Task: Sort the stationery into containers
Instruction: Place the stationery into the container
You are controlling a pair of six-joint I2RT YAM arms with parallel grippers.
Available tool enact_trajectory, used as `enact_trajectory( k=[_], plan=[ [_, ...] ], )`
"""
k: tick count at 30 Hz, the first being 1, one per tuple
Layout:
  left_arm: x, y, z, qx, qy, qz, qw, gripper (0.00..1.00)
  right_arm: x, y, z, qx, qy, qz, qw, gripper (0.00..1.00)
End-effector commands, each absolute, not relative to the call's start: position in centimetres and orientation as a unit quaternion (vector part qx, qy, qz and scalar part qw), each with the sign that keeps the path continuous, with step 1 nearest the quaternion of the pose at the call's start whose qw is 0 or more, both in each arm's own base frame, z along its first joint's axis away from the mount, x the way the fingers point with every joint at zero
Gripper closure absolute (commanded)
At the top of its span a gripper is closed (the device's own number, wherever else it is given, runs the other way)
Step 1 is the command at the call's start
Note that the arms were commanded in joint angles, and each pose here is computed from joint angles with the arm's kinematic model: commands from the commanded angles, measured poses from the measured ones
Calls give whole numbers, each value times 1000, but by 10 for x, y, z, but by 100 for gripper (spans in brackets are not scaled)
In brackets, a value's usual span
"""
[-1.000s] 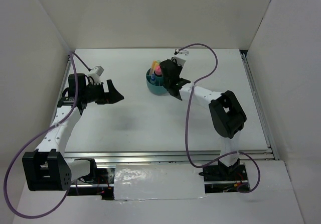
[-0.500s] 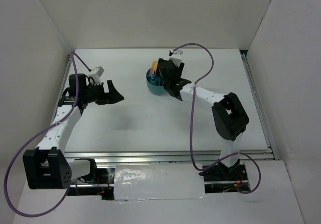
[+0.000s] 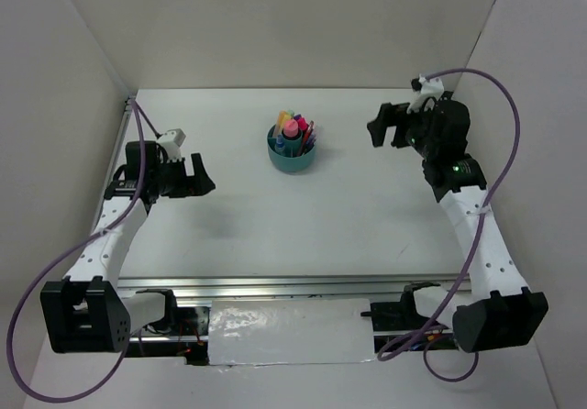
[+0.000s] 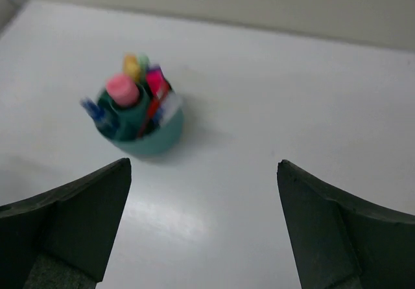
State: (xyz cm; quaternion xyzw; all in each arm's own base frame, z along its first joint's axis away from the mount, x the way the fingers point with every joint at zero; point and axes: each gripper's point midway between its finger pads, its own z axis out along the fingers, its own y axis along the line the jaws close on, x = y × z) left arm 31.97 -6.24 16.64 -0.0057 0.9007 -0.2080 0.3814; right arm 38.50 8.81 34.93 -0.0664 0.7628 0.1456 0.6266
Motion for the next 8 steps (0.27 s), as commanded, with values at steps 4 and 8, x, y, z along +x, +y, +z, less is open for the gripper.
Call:
enact_trajectory(
  k=[4,8],
  plan=[
    [303,-46,159,-5,897,-140,419,1,324,29,215,-112,863,121,477,0],
    [298,-43,150,0,911,-100,401,1,312,6,199,-93,864,101,485,0]
  ],
)
